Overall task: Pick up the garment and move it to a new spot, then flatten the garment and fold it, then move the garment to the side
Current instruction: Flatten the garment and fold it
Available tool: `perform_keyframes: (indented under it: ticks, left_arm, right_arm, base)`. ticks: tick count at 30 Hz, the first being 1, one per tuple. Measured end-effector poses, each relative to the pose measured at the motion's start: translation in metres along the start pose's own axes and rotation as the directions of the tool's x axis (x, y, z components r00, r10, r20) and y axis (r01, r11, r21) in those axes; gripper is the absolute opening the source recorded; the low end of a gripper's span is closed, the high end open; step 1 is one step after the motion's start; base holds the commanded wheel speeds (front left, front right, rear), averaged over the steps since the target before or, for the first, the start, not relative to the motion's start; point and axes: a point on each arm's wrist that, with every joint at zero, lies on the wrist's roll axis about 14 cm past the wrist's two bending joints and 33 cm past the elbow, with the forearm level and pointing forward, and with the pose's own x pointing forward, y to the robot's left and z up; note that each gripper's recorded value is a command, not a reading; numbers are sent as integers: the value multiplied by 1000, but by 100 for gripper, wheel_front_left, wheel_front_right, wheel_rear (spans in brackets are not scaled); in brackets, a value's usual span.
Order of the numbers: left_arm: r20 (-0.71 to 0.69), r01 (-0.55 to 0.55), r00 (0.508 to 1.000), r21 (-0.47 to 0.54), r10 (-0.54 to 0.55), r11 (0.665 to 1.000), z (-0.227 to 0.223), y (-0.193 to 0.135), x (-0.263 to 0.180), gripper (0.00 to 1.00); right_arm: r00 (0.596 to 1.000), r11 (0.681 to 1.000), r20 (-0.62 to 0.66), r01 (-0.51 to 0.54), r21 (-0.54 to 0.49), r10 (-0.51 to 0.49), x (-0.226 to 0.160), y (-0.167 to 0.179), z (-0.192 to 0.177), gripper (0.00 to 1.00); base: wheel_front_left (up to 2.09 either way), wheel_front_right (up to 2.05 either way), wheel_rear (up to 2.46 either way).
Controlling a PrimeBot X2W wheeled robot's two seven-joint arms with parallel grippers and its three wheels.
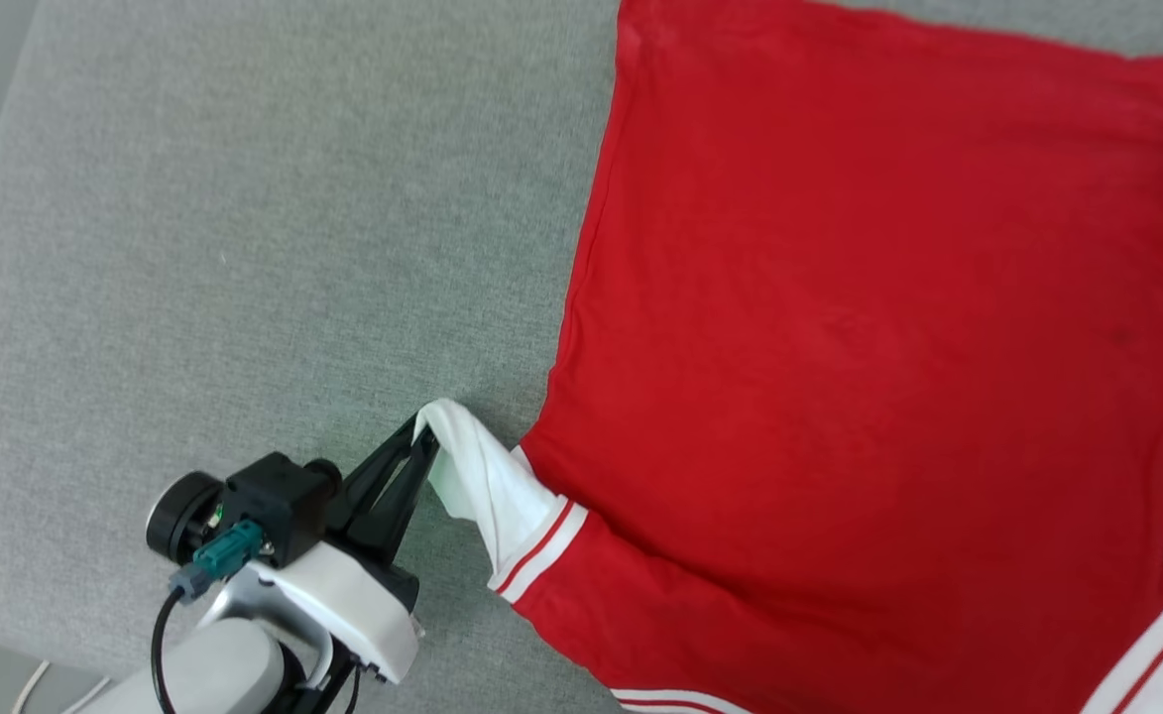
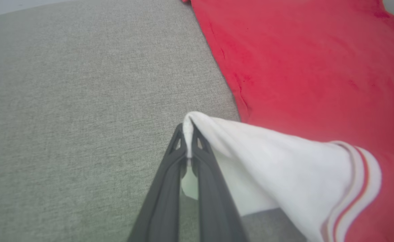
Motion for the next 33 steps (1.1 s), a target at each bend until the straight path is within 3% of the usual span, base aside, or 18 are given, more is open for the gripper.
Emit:
perform_keyframes:
  ticks: [5, 15, 26, 28, 30, 33]
  left_arm:
    - [29, -13, 999, -3, 13, 1000, 7, -2, -16, 0]
    - [56, -23, 998, -12, 24, 1000, 10, -8, -50, 0]
    - [74, 13, 997, -21, -11, 1000, 11, -23, -59, 0]
    - [72, 16, 997, -20, -14, 1000, 10, -24, -59, 0]
    - [65, 23, 998, -20, -21, 1000, 7, -26, -59, 0]
    - [60, 29, 998, -16, -28, 999, 6, -27, -58, 0]
  right_arm:
    - [999, 998, 51, 19, -64, -16, -45, -6, -12, 0]
    - [1000, 992, 14, 22, -123, -20, -126, -12, -108, 0]
    - [969, 996, -246, 0, 93, 24, -160, 3, -287, 0]
    - [965, 993, -261, -3, 118, 34, -161, 7, -301, 0]
    - [942, 984, -327, -11, 175, 69, -164, 21, -340, 0]
    - [934, 974, -341, -29, 225, 106, -163, 36, -358, 0]
  base:
    - [0, 0, 0]
    - [0, 0, 0]
    - [0, 0, 0]
    - [0, 0, 0]
    - [0, 0, 0]
    - [0, 0, 0]
